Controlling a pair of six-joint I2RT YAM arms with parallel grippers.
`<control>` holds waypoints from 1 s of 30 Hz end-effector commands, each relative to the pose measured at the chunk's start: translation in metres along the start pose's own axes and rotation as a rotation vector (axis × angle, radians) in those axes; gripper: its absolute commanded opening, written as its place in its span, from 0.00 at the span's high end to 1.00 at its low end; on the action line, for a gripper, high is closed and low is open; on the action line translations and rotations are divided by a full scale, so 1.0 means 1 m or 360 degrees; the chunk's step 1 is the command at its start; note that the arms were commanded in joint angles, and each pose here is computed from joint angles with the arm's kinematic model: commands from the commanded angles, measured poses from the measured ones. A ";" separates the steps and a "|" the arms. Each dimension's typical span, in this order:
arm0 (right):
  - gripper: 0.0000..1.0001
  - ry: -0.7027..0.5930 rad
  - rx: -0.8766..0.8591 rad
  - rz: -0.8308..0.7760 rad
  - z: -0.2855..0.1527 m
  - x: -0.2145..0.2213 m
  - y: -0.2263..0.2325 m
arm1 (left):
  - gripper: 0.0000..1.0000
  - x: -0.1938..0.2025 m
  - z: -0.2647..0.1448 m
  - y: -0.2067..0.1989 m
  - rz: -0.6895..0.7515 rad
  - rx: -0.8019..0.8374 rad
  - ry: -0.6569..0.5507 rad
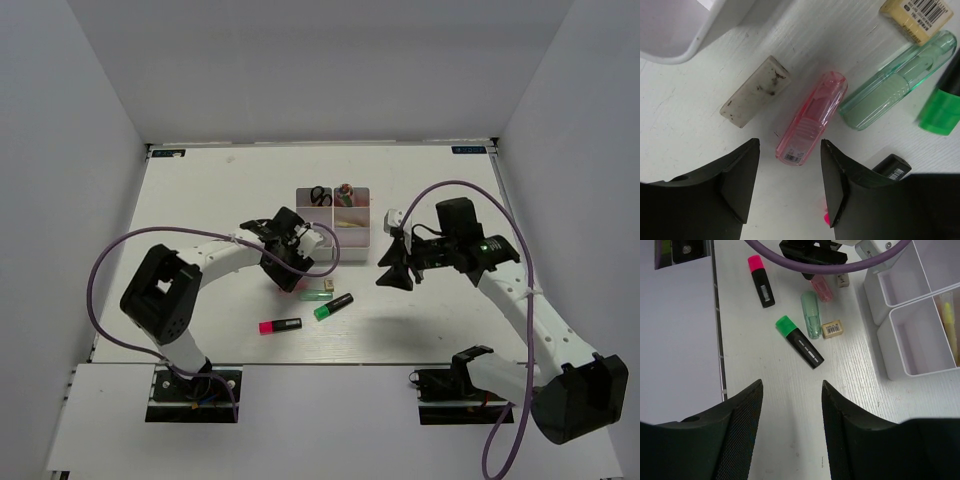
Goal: Sort the stationery into containers
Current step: Pick up the stationery from the center of the board.
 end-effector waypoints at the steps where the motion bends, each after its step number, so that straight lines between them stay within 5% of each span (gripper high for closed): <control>1: 0.46 -0.0052 -0.0009 -0.0010 -0.001 -0.004 0.001 | 0.38 -0.001 0.001 -0.005 0.0035 0.0039 -0.0036; 9: 0.46 -0.0075 0.0042 0.0000 -0.006 -0.006 -0.005 | 0.49 0.015 0.018 -0.013 0.0018 0.0145 0.0100; 18: 0.46 -0.0092 0.0057 0.0009 -0.009 -0.005 -0.006 | 0.85 0.029 0.020 -0.021 0.0017 0.0222 0.0209; 30: 0.46 -0.0119 0.0044 0.0006 -0.011 -0.009 -0.003 | 0.91 0.002 -0.062 -0.018 -0.0118 0.0160 -0.0183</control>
Point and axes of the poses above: each gripper's point midway between its finger pads, its own z axis out along the fingers, its own y axis along the line the jaws close on, x = y × z, the point moved 2 cm from there along -z, back along the fingers, and after that the axes turned 3 degrees about z, right-handed, at the moved point
